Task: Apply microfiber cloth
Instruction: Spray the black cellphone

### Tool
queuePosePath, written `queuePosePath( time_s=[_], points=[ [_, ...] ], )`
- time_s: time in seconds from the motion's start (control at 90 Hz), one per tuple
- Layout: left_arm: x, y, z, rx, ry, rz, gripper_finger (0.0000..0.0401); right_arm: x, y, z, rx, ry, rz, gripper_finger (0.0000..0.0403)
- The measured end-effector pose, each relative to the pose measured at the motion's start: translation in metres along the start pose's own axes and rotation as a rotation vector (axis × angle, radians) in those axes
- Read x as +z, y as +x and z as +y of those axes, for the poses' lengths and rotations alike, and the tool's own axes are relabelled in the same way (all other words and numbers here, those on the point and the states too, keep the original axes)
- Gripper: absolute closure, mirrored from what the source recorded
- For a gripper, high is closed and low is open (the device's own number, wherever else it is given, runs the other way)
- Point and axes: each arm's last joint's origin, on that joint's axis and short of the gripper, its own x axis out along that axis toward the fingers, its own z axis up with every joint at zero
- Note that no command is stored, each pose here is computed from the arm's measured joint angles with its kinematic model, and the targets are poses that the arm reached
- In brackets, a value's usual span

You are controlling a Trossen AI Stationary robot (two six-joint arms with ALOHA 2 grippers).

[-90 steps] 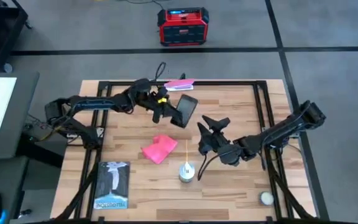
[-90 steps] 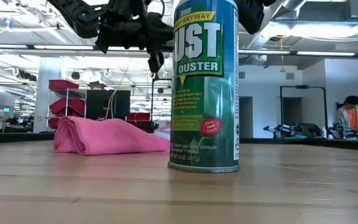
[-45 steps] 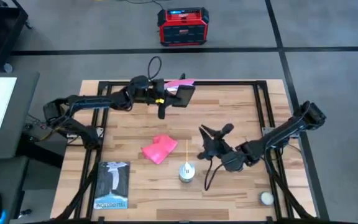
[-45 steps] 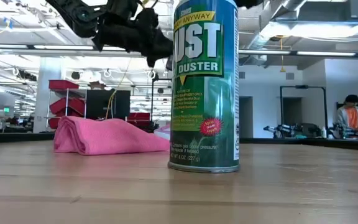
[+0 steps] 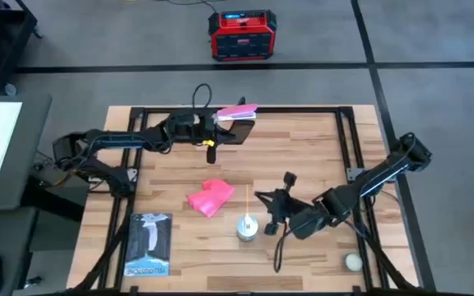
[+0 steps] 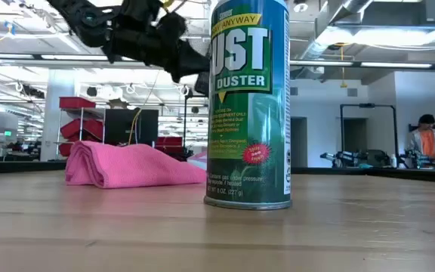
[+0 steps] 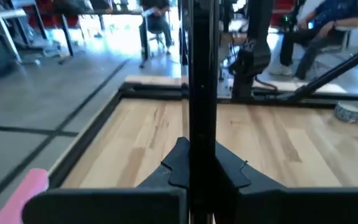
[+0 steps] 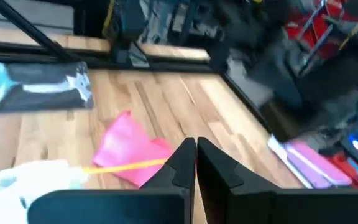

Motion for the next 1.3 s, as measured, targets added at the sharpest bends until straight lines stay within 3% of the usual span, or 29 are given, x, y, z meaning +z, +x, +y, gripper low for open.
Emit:
queuePosePath(
  time_s=[0.189, 0.356, 0.478, 0.689, 0.933, 1.3],
  points=[
    [-0.01, -0.041, -0.018, 0.028, -0.006, -0.078, 0.0396, 0.001, 0.002, 0.003, 0.151, 0.072, 0.03, 0.0403],
    [-0.025, -0.051, -0.041, 0.057, 0.009, -0.098, 0.0396, 0.004, 0.012, 0.0, 0.249, 0.127, 0.048, 0.0403],
    [-0.032, -0.043, -0.052, 0.079, 0.043, -0.093, 0.0396, 0.009, 0.015, -0.003, 0.318, 0.152, 0.079, 0.0403],
    [-0.043, -0.016, -0.052, 0.116, 0.069, -0.138, 0.0396, 0.024, 0.008, -0.006, 0.335, 0.143, 0.108, 0.0403],
    [-0.052, 0.021, -0.053, 0.067, 0.079, -0.113, 0.0396, 0.023, 0.003, -0.007, 0.356, 0.172, 0.194, 0.0403],
    [-0.058, 0.02, -0.062, 0.029, 0.07, -0.117, 0.0396, 0.023, 0.006, -0.01, 0.41, 0.209, 0.249, 0.0403]
  ],
)
